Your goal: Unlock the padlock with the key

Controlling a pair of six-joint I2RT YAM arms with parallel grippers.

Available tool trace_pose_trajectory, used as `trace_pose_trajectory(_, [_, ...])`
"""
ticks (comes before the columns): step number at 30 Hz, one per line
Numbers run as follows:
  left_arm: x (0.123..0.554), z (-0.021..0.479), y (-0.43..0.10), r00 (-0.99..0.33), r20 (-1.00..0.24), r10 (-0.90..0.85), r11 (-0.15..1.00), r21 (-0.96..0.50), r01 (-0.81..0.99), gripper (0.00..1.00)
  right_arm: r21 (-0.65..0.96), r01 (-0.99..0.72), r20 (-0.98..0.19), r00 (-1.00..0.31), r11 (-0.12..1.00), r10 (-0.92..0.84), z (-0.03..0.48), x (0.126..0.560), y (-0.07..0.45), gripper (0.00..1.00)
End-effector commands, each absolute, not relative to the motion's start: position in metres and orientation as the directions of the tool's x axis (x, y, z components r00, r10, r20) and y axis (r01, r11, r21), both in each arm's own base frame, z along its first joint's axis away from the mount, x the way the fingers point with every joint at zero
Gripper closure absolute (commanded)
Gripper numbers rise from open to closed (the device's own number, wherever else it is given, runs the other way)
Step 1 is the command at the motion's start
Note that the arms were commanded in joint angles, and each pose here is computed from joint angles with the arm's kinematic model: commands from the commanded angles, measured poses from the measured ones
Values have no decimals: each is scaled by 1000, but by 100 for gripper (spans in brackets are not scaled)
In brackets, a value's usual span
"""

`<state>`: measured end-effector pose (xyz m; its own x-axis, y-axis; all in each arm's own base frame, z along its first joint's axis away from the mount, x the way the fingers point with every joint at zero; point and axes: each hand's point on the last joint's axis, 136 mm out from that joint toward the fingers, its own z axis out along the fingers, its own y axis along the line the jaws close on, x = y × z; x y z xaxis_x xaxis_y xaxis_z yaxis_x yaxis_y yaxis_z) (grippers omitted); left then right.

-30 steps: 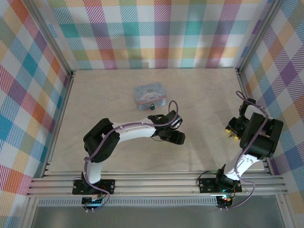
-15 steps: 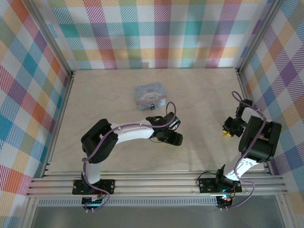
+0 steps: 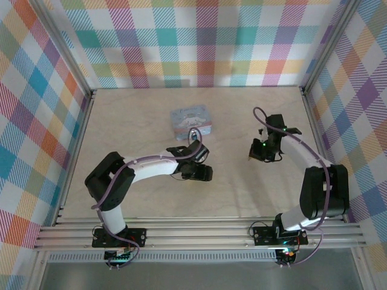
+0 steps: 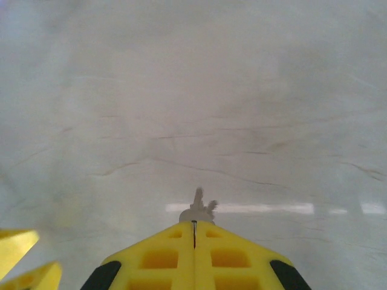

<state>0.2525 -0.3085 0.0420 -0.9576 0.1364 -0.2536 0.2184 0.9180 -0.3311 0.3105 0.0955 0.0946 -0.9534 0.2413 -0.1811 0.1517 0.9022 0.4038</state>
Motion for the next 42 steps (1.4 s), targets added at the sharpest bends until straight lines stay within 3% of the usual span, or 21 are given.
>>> trace_pose_trajectory(1, [258, 62, -292, -955, -285, 80, 920, -348, 181, 30, 494, 33, -266, -945, 869, 187, 131, 317, 125, 100])
trace_pose_trajectory(6, [259, 91, -290, -934, -356, 38, 871, -446, 206, 31, 553, -199, -399, -915, 809, 48, 175, 307, 164, 100])
trace_pose_trajectory(11, [259, 158, -309, -822, -569, -31, 693, -605, 393, 32, 622, -392, -515, -857, 677, -23, 226, 287, 193, 100])
trace_pose_trajectory(14, [254, 198, -307, -701, -709, -70, 606, -589, 535, 32, 667, -480, -555, -830, 570, -50, 253, 271, 206, 100])
trace_pose_trajectory(18, [242, 233, -305, -528, -849, -22, 542, -454, 707, 32, 715, -536, -565, -821, 449, -81, 275, 252, 218, 100])
trace_pose_trajectory(24, [236, 254, -316, -444, -893, 79, 493, -352, 796, 40, 730, -553, -554, -823, 401, -125, 284, 238, 232, 100])
trace_pose_trajectory(28, [244, 253, -319, -407, -909, 95, 509, -307, 804, 56, 743, -551, -544, -828, 380, -138, 287, 233, 239, 100])
trace_pose_trajectory(33, [237, 255, -329, -339, -937, 86, 434, -271, 859, 56, 760, -536, -526, -839, 368, -137, 287, 230, 241, 100])
trace_pose_trajectory(42, [237, 253, -339, -229, -964, 137, 424, -152, 893, 55, 777, -529, -512, -847, 341, -144, 287, 229, 249, 100])
